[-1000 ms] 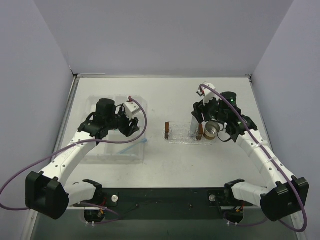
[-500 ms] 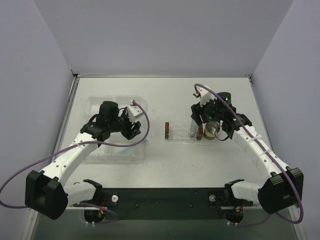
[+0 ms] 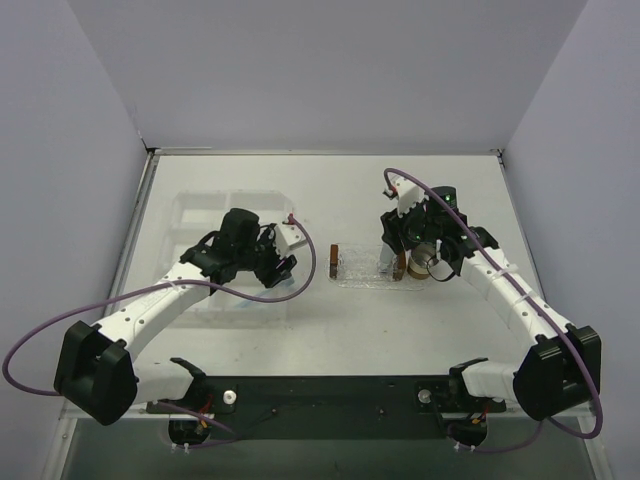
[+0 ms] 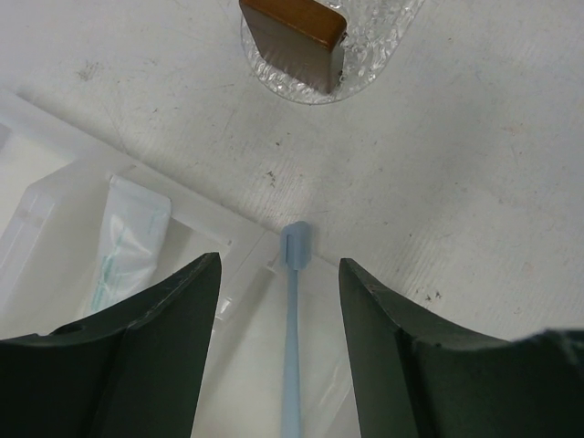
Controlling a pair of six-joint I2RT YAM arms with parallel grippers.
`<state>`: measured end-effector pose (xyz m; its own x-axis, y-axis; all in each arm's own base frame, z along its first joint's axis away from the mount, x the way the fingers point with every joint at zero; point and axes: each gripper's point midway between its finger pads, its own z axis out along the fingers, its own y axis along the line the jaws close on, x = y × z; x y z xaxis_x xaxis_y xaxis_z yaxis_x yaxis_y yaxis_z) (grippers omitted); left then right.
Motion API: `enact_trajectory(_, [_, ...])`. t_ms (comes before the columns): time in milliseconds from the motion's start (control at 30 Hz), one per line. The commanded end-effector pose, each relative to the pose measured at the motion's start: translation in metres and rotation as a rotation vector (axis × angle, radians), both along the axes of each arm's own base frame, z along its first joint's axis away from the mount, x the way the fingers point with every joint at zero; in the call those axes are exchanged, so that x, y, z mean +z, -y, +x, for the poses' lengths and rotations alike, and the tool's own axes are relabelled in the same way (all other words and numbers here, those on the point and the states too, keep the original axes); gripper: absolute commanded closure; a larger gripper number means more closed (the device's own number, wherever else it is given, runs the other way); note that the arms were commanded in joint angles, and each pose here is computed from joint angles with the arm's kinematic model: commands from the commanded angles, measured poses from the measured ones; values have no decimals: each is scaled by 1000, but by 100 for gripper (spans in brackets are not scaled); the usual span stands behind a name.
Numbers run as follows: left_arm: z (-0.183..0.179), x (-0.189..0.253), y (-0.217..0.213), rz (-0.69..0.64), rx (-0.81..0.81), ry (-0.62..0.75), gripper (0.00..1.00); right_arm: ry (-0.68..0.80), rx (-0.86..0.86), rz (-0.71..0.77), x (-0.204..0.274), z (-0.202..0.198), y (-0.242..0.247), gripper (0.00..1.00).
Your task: Prepare toiletry sets of a toothbrush and toothpaste on the tray
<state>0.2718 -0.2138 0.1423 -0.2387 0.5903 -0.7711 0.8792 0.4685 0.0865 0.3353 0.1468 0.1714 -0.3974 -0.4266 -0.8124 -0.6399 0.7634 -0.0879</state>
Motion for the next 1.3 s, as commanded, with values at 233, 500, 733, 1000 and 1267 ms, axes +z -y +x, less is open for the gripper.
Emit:
enact_trajectory(233, [8, 6, -2, 19, 12, 62, 35, -49, 19, -22, -12, -1, -2, 71])
enact_trajectory(500, [8, 10, -2, 16, 12, 71, 35, -41, 16, -19, -4, -1, -2, 84])
enact_trajectory(733, [8, 10, -4, 19, 16, 76, 35, -28, 13, -7, 6, 0, -3, 92])
enact_trajectory(1000, [8, 10, -5, 21, 19, 81, 35, 6, 11, 12, 22, 1, -4, 100])
enact_trajectory(1267, [7, 9, -4, 21, 18, 78, 35, 32, 13, 25, 35, 3, -7, 100])
